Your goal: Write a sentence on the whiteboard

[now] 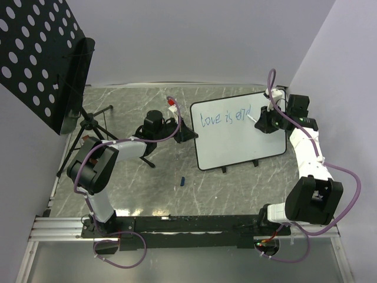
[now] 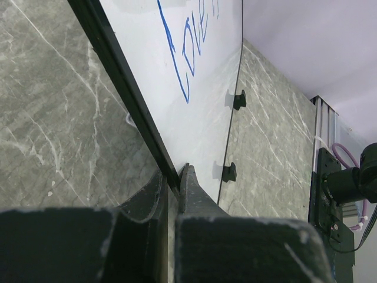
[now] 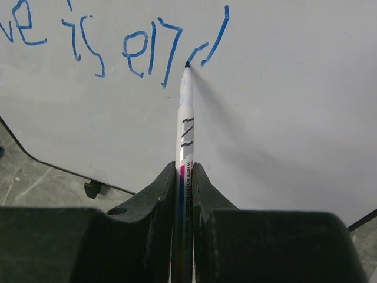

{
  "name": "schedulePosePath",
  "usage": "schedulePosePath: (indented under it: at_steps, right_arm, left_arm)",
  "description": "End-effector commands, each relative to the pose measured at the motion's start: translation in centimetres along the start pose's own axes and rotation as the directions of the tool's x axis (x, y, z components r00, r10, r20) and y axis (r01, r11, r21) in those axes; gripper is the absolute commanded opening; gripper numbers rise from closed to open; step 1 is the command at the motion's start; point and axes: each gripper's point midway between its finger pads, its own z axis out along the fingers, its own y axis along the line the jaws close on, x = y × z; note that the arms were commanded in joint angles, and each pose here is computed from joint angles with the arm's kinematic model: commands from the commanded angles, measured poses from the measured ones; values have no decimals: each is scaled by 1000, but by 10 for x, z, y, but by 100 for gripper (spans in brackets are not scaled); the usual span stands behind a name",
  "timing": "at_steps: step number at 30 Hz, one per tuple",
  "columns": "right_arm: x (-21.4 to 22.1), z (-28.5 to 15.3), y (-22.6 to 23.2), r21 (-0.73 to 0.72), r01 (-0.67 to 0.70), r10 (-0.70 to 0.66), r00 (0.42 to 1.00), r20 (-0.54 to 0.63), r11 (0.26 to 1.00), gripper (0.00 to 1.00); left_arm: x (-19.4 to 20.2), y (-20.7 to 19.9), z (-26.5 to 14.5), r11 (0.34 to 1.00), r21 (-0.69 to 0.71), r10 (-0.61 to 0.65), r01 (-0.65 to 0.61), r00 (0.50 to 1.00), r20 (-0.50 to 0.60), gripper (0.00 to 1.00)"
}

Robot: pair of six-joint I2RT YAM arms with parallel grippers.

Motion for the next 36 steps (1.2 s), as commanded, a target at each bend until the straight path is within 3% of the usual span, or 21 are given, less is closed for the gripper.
schedulePosePath:
  at_steps: [1,36]
  right_arm:
    - [-6,-3,4,-18,39,-39,999,11,999,0]
    - [-44,-14,-16,101,23,-33,994,106,995,0]
  left_arm:
    - [9,4,4,990,0,140,-140,990,-32,1]
    - [11,5,4,991,0,137,-137,990,-36,1]
